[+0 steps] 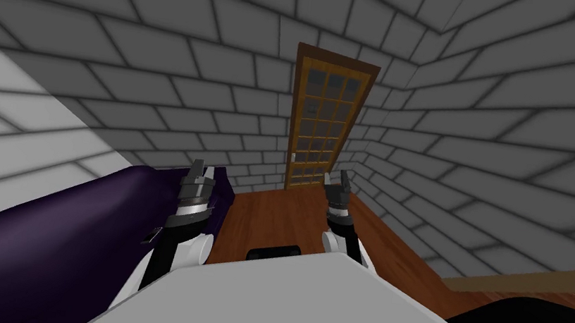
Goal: Pull the door open
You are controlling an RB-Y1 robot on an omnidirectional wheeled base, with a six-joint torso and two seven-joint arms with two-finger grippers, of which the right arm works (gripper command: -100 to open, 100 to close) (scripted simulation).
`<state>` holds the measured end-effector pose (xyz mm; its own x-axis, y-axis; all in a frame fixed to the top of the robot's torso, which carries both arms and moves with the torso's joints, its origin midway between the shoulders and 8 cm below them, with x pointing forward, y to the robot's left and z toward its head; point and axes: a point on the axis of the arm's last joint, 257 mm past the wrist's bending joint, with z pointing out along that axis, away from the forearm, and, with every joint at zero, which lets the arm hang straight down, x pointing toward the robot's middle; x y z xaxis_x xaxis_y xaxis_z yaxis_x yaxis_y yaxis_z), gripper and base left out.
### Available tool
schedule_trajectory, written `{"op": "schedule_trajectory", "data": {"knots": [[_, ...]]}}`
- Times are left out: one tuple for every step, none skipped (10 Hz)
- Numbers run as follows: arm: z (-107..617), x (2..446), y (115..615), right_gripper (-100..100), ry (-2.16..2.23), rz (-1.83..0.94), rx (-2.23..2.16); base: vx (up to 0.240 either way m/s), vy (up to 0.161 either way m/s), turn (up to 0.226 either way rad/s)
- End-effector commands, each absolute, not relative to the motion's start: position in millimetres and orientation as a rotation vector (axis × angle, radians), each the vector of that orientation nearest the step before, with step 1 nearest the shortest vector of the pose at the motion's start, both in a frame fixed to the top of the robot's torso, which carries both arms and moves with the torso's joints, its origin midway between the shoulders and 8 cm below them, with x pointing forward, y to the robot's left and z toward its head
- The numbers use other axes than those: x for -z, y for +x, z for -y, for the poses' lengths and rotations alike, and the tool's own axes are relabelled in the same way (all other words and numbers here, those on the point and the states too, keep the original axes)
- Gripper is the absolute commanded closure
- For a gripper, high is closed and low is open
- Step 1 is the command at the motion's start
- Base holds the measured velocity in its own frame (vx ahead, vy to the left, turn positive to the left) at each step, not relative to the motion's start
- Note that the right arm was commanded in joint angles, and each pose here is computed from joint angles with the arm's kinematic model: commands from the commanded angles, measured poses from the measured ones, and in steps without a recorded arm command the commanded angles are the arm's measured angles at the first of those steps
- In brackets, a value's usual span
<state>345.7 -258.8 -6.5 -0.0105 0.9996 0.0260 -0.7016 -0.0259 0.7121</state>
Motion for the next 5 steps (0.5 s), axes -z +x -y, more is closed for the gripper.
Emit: {"op": "schedule_trajectory", "data": {"knots": [[261, 15, 349, -100, 0.671, -0.601, -1.537, 0.1, -0.001, 0.068], [262, 20, 351, -100, 0.689, -0.598, -1.557, 0.084, -0.004, 0.051], [262, 25, 353, -100, 0.71, -0.595, -1.579, 0.086, -0.013, 0.053], [263, 30, 355, -100, 0.732, -0.591, -1.601, 0.092, -0.022, 0.064], [263, 36, 357, -100, 0.753, -0.587, -1.623, 0.102, -0.025, 0.071]]}}
